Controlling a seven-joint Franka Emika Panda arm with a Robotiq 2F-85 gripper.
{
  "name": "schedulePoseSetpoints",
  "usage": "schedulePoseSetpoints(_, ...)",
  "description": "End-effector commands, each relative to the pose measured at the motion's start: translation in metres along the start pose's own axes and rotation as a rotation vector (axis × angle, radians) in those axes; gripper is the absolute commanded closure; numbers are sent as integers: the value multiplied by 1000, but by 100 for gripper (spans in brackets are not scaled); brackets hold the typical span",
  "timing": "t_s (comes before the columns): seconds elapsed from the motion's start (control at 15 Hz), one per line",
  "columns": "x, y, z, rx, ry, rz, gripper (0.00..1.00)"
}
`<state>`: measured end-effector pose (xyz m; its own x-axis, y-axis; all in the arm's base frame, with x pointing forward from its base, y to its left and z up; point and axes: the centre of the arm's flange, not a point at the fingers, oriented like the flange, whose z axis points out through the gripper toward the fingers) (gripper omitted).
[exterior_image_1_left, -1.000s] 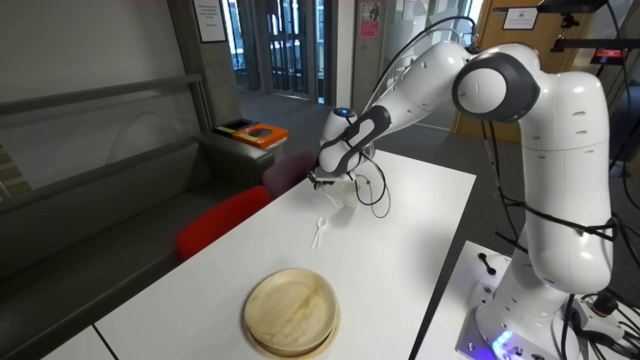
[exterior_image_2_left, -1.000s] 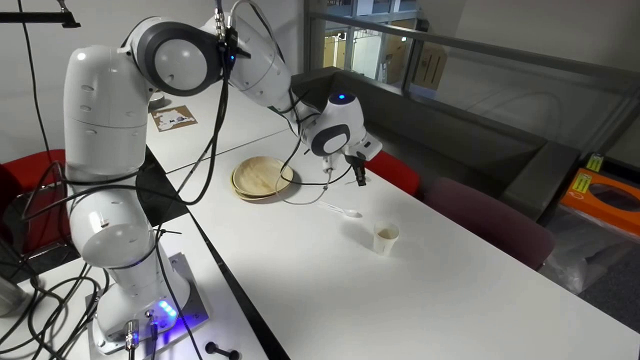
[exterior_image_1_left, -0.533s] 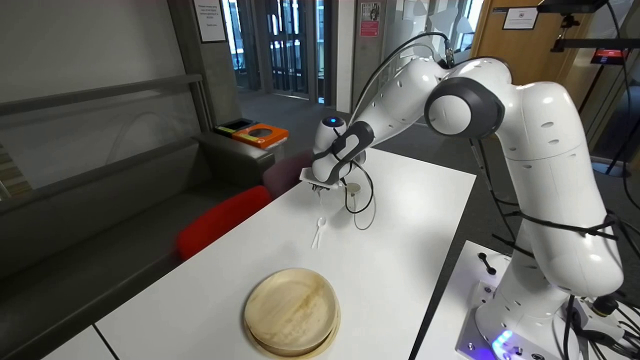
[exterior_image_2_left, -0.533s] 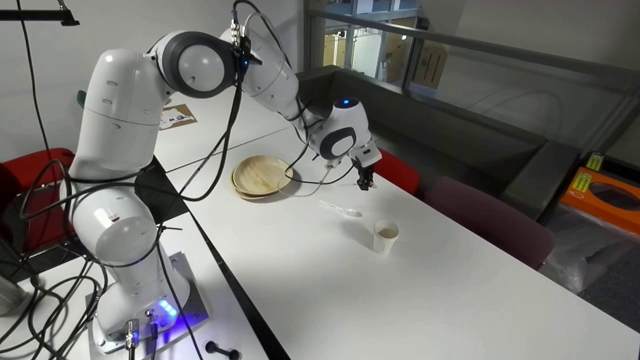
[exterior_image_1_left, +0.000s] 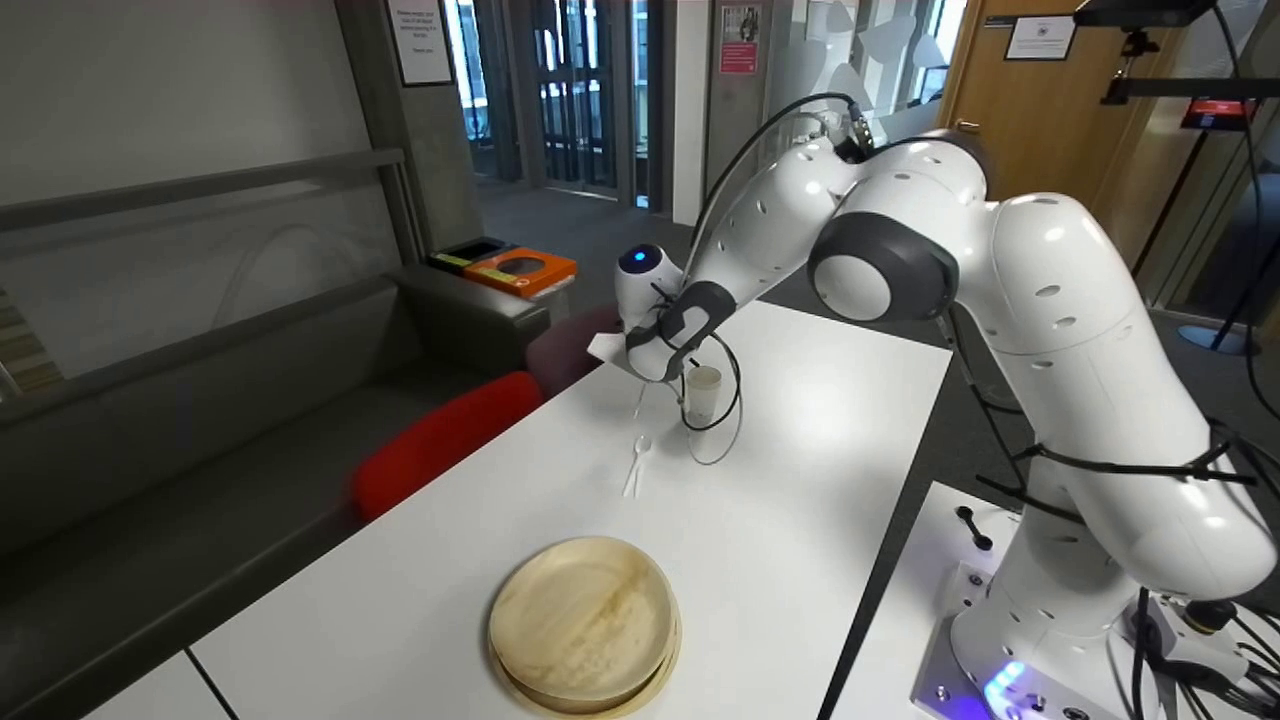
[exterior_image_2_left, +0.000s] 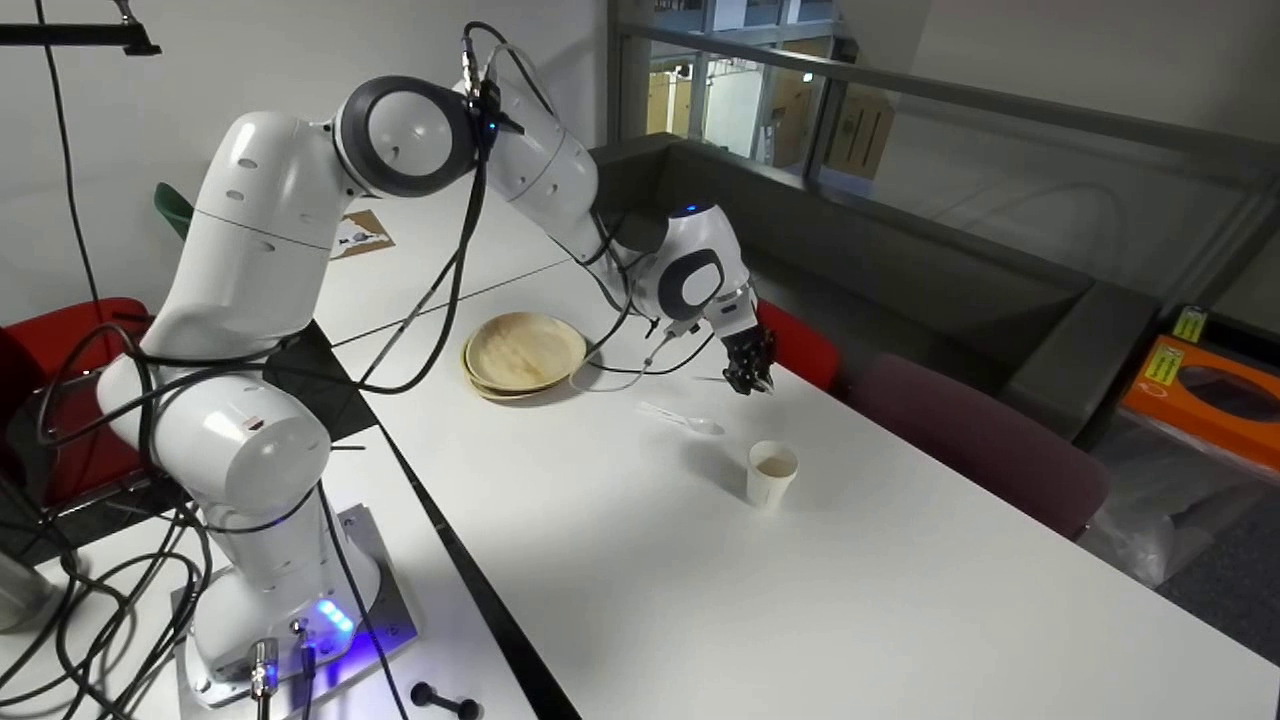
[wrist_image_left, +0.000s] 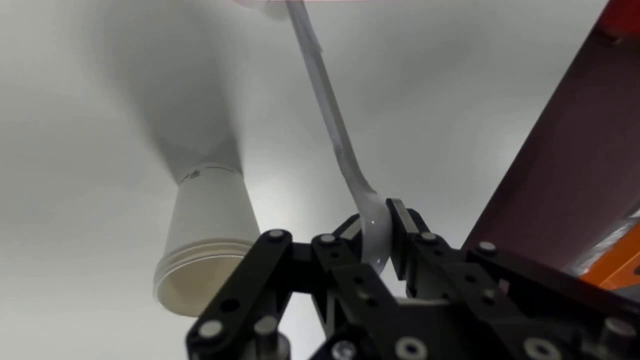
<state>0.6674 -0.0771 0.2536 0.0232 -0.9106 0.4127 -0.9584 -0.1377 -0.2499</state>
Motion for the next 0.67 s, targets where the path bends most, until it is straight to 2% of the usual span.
schedulePoseSetpoints(0.0, -17, -4, 3, -153, 26, -4, 98)
schedulePoseSetpoints(0.07, -25, -2, 3, -202, -24, -56, 98)
schedulePoseSetpoints(0.13, -22, 7, 10, -144, 13, -15, 93)
schedulePoseSetpoints(0.2, -31, 8, 12, -174, -4, -28, 93)
schedulePoseSetpoints(0.33, -39, 7, 11, -184, -17, -36, 93)
schedulePoseSetpoints(0.6, -34, 7, 13, -186, -18, -39, 93)
